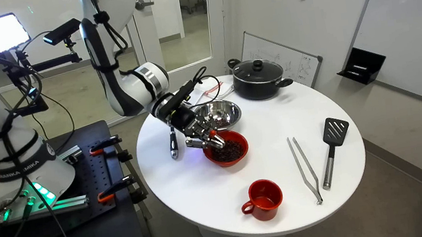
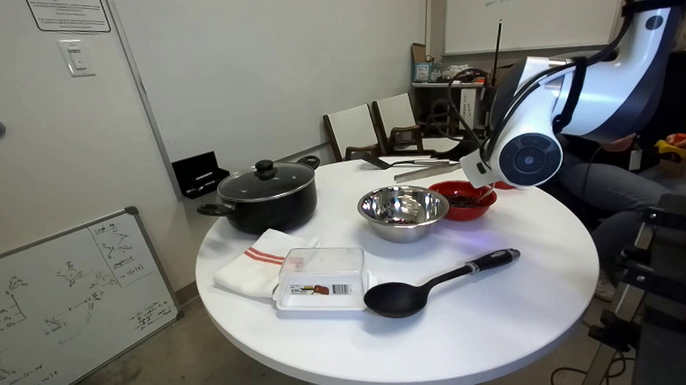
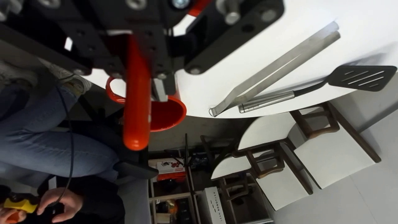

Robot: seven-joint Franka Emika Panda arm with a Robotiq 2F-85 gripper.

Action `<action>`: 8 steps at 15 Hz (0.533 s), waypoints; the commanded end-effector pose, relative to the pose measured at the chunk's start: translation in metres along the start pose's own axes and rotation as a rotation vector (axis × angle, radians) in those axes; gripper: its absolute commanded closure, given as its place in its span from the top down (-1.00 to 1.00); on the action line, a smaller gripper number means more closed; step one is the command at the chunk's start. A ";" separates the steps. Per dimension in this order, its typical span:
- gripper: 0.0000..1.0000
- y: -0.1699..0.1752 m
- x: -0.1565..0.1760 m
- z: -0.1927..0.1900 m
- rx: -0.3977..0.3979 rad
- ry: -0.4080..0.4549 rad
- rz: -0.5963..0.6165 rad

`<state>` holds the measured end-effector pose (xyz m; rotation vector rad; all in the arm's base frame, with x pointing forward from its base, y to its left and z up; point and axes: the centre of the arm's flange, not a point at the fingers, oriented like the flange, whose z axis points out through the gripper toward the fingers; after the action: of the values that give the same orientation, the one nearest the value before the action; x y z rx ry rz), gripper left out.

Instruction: Use the spoon in the red cup to transfer beans from the red bowl to the silver bowl then put it back in the red cup

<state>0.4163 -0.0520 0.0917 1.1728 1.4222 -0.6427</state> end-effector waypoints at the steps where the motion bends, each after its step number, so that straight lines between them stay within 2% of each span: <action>1: -0.97 0.009 0.009 0.005 0.028 -0.013 -0.083; 8: -0.97 0.011 0.024 0.010 0.024 -0.018 -0.174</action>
<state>0.4252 -0.0517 0.0776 1.1012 1.5093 -0.7496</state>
